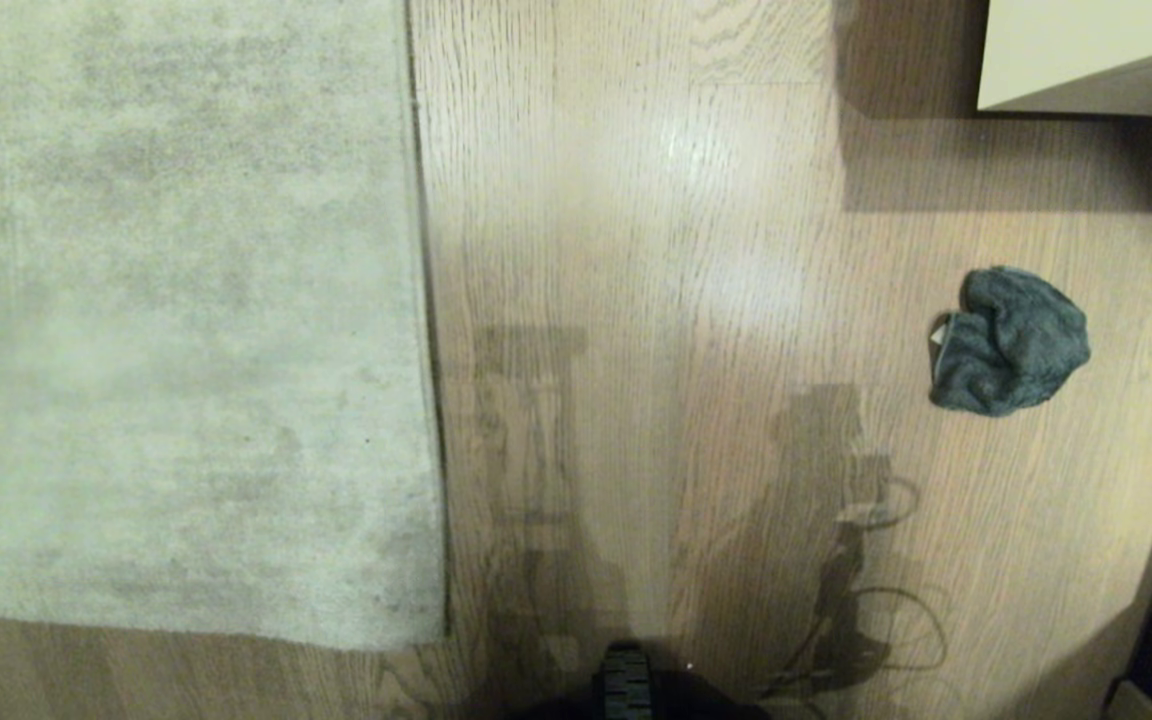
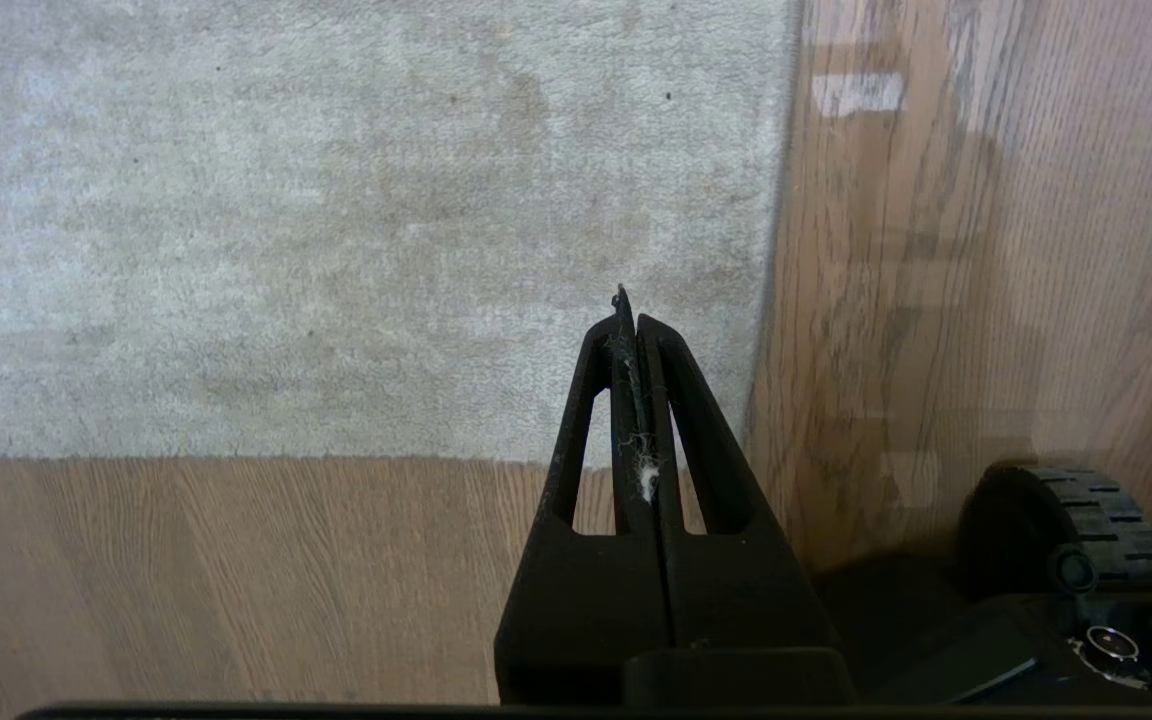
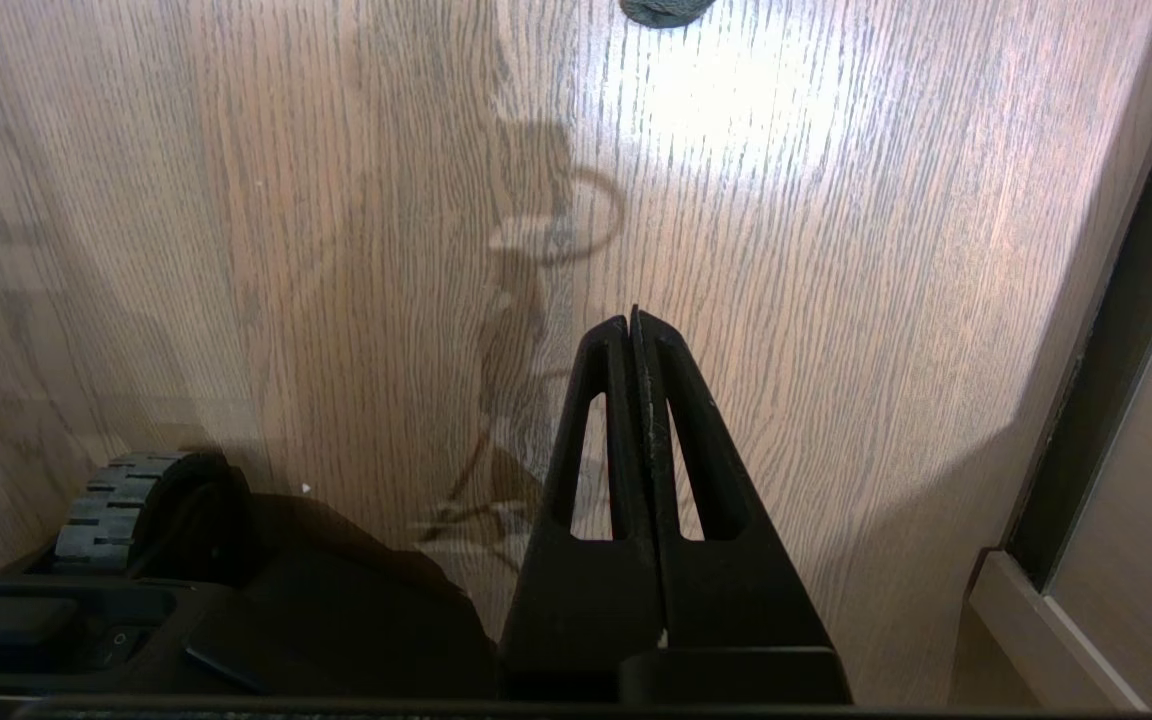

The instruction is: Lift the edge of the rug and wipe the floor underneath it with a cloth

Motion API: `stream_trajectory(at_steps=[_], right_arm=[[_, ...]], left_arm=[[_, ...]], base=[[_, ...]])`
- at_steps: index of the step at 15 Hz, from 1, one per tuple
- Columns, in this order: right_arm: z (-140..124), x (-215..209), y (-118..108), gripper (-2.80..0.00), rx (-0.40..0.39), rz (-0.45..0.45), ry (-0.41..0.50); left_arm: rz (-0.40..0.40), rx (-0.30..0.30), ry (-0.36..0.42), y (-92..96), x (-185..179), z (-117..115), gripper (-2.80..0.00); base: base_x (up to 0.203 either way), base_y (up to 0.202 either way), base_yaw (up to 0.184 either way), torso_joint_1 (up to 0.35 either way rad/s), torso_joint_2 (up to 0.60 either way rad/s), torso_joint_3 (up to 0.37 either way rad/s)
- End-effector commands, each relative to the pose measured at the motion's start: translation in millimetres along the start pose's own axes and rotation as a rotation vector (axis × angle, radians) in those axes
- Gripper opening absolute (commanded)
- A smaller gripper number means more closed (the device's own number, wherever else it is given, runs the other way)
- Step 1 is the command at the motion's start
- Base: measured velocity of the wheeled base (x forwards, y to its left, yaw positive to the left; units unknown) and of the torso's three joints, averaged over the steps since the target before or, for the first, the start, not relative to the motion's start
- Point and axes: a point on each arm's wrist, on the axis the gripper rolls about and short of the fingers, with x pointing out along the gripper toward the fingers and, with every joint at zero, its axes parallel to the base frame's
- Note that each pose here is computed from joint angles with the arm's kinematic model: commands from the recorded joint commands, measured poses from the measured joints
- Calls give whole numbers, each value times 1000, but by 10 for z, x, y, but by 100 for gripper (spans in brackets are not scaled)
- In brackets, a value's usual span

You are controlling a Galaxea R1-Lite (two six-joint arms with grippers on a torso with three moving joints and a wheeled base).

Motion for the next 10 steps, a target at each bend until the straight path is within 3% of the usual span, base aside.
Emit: stream_trajectory(at_steps=[1,10], right_arm=[[1,1,0,-280,-1,1,1],[1,1,0,-280,-1,1,1]], left_arm=[[0,2,-1,0,0,0,-280],[0,-1,-2,0,0,2,-280]], base=[[0,0,0,0,0,0],[0,0,0,0,0,0]])
